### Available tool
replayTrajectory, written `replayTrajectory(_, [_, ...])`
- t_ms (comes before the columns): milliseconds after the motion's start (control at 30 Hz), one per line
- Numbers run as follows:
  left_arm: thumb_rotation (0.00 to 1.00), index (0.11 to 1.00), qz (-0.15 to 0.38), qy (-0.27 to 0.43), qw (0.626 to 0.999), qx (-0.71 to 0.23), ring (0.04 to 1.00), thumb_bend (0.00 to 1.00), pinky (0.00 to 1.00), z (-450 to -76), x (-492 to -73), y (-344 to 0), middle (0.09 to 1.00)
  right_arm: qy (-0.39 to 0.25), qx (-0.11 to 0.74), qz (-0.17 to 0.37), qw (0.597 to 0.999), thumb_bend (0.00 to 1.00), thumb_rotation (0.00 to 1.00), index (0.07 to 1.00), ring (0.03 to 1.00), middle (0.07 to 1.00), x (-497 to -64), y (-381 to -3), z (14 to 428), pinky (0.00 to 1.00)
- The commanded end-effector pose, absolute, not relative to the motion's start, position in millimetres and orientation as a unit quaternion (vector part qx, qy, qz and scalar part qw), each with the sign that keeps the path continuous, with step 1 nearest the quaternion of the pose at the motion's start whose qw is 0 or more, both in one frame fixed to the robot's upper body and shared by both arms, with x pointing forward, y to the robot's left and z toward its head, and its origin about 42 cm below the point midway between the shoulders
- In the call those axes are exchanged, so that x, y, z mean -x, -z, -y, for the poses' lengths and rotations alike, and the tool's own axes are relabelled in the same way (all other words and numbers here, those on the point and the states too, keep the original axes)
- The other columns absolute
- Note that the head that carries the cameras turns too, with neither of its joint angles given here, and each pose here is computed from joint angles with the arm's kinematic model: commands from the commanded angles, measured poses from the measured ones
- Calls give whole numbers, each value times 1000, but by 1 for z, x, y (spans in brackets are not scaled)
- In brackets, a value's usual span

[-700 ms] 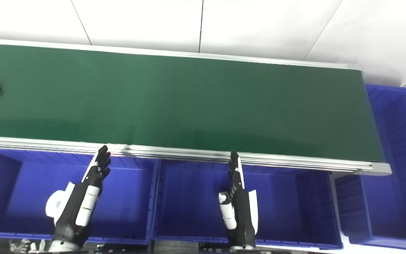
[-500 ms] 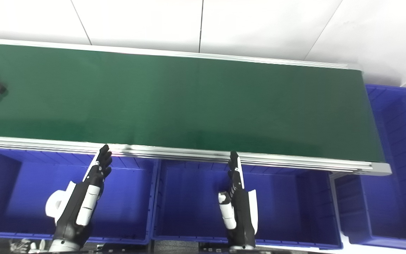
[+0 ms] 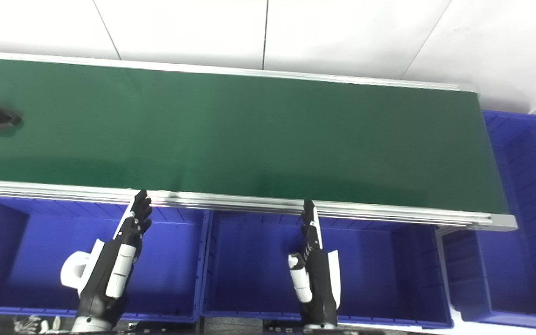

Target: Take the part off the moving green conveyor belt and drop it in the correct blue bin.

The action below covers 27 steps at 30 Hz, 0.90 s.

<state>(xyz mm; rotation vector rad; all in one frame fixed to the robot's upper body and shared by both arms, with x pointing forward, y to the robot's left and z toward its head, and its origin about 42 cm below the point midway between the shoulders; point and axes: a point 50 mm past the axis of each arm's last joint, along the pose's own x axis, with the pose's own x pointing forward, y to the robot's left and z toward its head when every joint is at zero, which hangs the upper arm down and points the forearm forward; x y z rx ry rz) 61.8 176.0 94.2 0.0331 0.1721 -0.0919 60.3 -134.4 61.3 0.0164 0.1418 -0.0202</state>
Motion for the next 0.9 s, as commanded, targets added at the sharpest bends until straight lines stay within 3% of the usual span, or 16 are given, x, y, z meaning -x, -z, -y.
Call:
replayTrajectory(0, [1000,1000,-60,37,997,-19,1000,511,1000,-173,-58,-100,1000,16,-60,-45,997,984,1000,1000,1000,1000,-62,-74,99,1000])
replayTrajectory(667, [1000,1000,-76,35,996,-12,1000,577,1000,-169,-59,-96,1000,12,-70,-51,996,990,1000,1000,1000,1000,-60,-69,102,1000])
replayTrajectory(867, [1000,1000,-75,31,997,-14,1000,545,1000,-168,-59,-95,1000,12,-72,-53,996,997,1000,1000,1000,1000,-61,-69,103,1000])
